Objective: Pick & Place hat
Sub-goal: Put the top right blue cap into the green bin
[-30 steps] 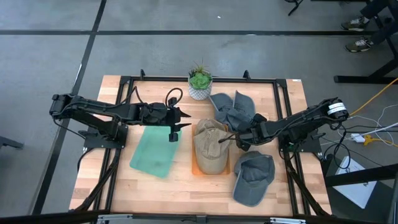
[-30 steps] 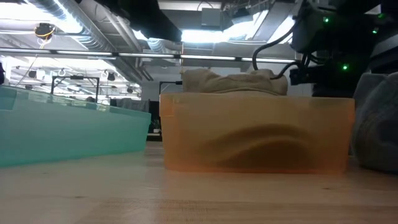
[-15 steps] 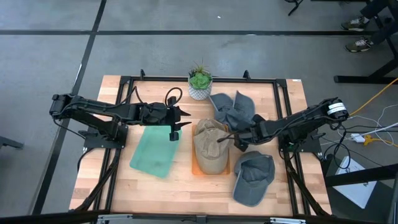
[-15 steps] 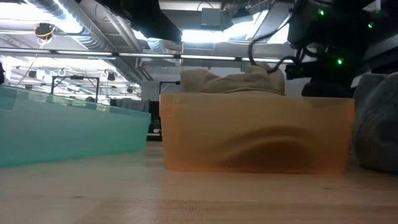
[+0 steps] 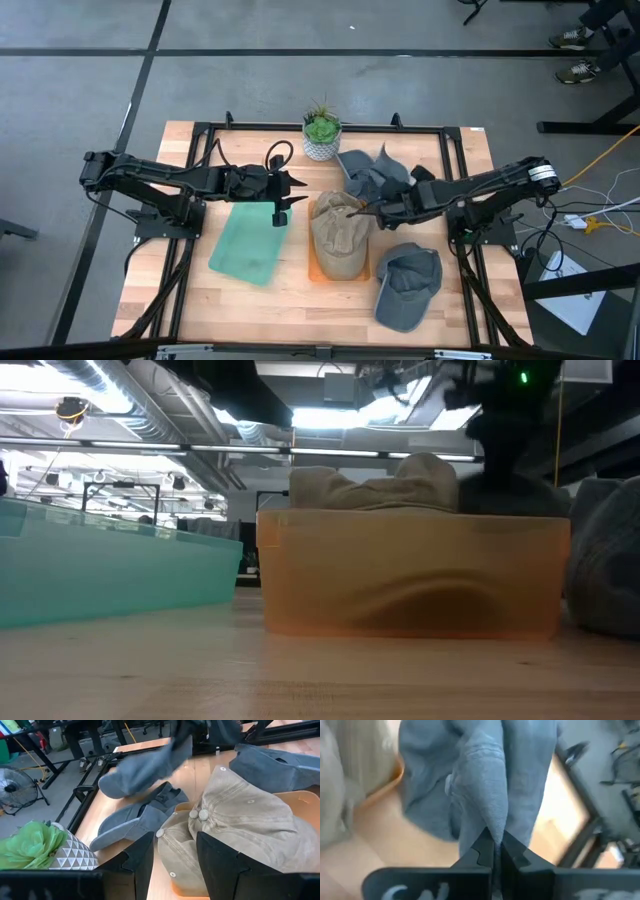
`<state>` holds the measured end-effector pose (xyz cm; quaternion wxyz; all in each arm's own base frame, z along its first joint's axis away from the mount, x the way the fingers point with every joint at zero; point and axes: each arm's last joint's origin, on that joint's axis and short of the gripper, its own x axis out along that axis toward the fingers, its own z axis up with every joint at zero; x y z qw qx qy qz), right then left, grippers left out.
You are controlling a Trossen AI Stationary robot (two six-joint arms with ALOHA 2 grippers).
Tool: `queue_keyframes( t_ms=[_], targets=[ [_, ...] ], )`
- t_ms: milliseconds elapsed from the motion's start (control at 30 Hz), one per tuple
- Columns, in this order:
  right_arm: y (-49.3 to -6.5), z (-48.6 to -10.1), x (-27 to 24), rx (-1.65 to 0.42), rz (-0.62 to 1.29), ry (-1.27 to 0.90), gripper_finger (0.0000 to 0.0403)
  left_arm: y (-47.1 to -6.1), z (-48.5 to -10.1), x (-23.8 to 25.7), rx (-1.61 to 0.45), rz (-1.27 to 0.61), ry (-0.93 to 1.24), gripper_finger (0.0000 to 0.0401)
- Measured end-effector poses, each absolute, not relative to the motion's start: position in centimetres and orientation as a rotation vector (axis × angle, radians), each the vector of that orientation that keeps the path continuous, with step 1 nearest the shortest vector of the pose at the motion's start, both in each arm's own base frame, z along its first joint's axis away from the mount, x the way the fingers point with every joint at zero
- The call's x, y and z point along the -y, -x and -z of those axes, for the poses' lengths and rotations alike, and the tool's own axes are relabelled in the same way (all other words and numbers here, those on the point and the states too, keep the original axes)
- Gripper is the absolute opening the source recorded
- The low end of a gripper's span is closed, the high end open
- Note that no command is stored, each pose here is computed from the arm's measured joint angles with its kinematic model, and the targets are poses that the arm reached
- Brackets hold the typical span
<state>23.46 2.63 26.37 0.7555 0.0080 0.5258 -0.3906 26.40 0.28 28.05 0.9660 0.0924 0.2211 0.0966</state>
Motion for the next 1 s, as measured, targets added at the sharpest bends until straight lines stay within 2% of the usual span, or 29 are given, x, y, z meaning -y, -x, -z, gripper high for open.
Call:
queue_keyframes(
  t_ms=[267, 467, 633, 733, 1000],
  targets=[
    [-24.7, -34.3, -2.6, -0.986, 0.768, 0.037, 0.0009, -26.7, -28.7, -0.3, -0.372, -0.201, -0.189, 0.0143],
    [-24.5, -40.8, -2.1, -0.835, 0.686, 0.081, 0.0008, -27.1, -30.2, -0.8, -0.209, -0.275, -0.137, 0.0146],
    [-23.3, -45.6, -1.6, -0.728, 0.617, 0.157, 0.0008, -27.2, -31.2, -3.1, -0.087, -0.150, 0.014, 0.0168],
    [-22.5, -47.7, -1.5, -0.685, 0.576, 0.218, 0.0008, -26.8, -30.8, -4.5, -0.017, -0.049, 0.120, 0.0188],
    [-21.6, -50.3, -1.6, -0.626, 0.385, 0.363, 0.0008, -25.3, -28.5, -7.0, 0.158, -0.047, 0.378, 0.0235]
  ],
)
